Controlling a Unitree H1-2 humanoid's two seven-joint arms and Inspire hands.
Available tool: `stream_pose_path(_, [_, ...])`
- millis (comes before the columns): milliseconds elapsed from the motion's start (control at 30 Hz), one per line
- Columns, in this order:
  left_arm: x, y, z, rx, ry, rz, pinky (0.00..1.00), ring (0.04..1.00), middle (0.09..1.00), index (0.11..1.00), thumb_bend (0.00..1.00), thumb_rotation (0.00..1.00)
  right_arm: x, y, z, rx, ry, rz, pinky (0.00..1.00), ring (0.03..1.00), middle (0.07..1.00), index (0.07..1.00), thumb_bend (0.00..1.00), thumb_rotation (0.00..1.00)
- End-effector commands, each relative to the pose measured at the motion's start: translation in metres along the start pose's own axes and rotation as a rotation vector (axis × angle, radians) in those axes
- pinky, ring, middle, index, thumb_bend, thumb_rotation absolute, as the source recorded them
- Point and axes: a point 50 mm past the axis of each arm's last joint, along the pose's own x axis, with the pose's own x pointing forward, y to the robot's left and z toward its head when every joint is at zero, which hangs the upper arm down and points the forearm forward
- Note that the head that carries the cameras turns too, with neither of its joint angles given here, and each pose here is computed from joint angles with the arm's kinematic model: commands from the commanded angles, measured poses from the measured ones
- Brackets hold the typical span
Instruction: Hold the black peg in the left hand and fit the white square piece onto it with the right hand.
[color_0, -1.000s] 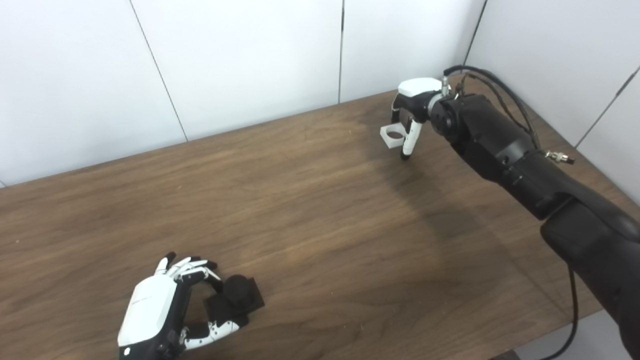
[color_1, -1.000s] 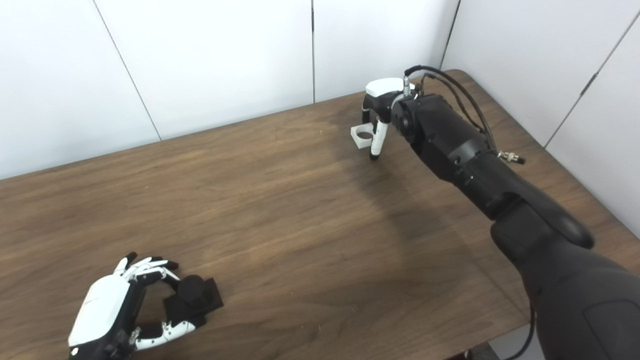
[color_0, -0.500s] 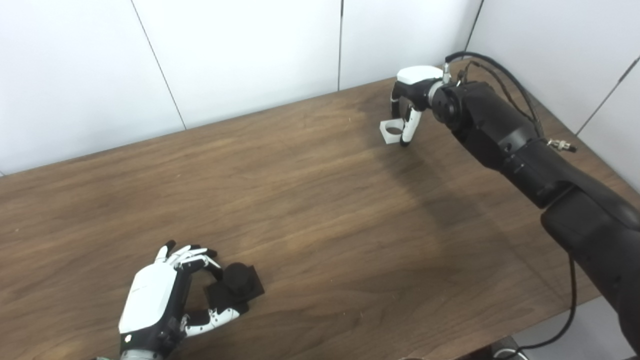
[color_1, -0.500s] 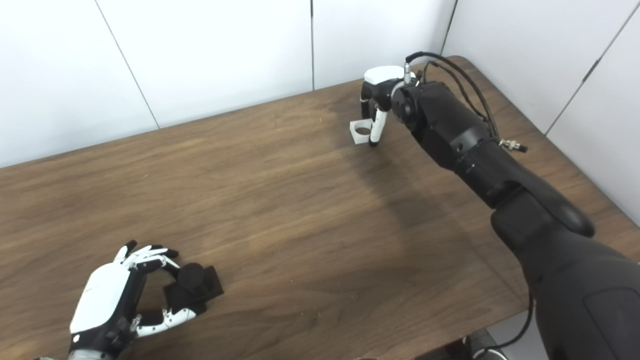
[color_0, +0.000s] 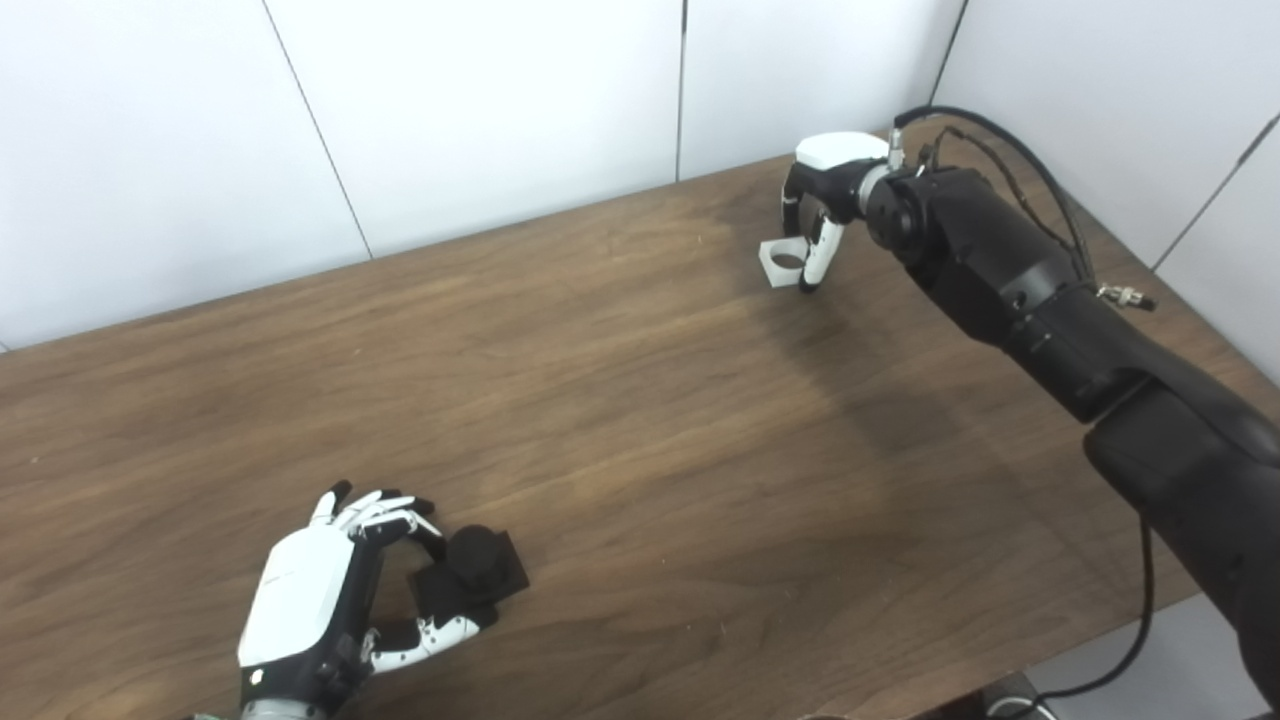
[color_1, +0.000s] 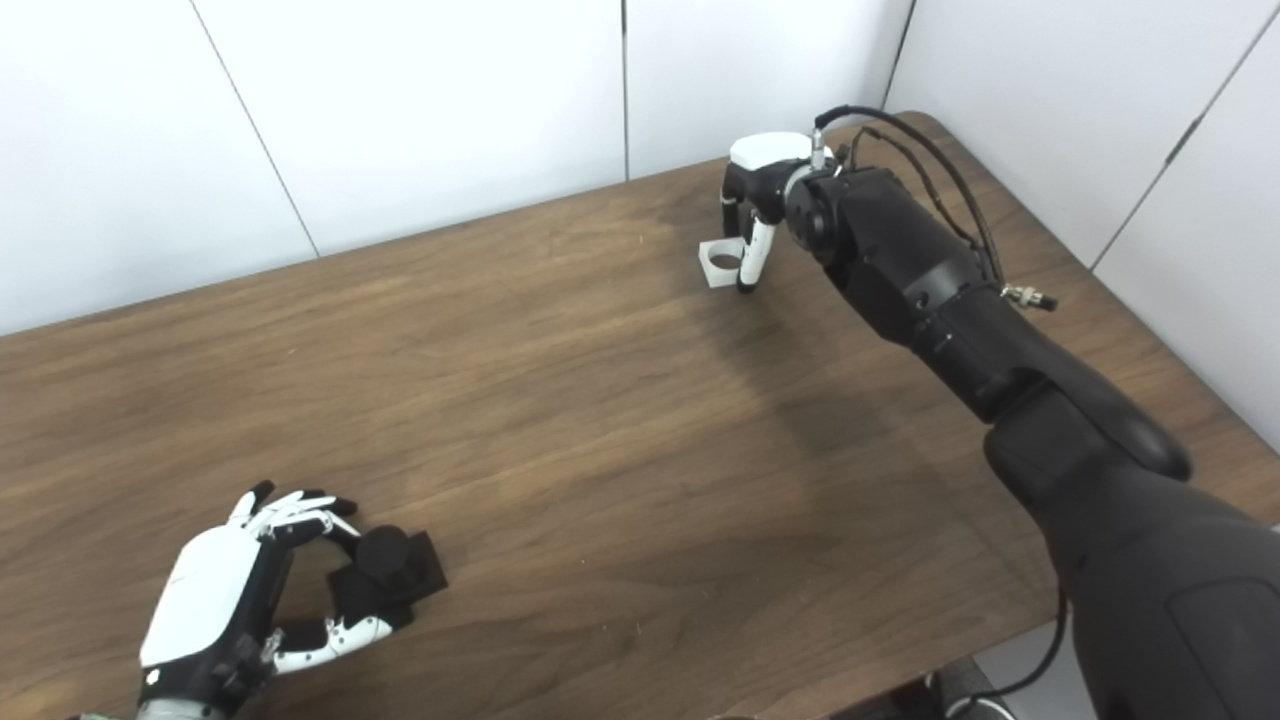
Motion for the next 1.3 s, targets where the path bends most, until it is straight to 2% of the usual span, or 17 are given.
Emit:
stream_pose_path(0, [-0.005,-0.004,0.000,0.000,0.001,-0.035,1.00,0.847,0.755,0.484,0.52,0.05,-0.004,-0.017,-0.001,-0.021,-0.002,-0.032,0.91,0.922,0.831,0.486,0.52,0.13])
stream_pose_path(167, [-0.004,-0.006,0.000,0.009,-0.001,-0.034,1.00,0.844,0.753,0.484,0.52,0.05,-0.011,-0.020,0.001,-0.019,-0.050,-0.045,0.91,0.926,0.829,0.486,0.52,0.13])
stream_pose_path(367, [-0.003,-0.009,-0.001,0.008,0.001,-0.030,1.00,0.840,0.751,0.484,0.52,0.05,-0.027,-0.028,0.016,-0.046,-0.145,-0.098,0.85,0.937,0.822,0.487,0.52,0.13])
stream_pose_path(533, [-0.002,-0.011,0.001,0.006,0.003,-0.034,1.00,0.842,0.752,0.484,0.52,0.05,-0.040,-0.035,0.027,-0.076,-0.253,-0.135,0.91,0.932,0.794,0.484,0.52,0.13])
stream_pose_path(833, [0.001,-0.016,0.010,0.005,0.016,-0.048,1.00,0.857,0.761,0.485,0.52,0.05,-0.074,-0.053,0.048,-0.143,-0.387,-0.165,0.90,0.911,0.776,0.483,0.52,0.13])
stream_pose_path(1267, [0.007,-0.029,0.025,0.010,0.030,-0.054,1.00,0.867,0.769,0.485,0.52,0.05,-0.130,-0.060,0.102,-0.232,-0.662,-0.185,0.83,0.891,0.767,0.483,0.52,0.13])
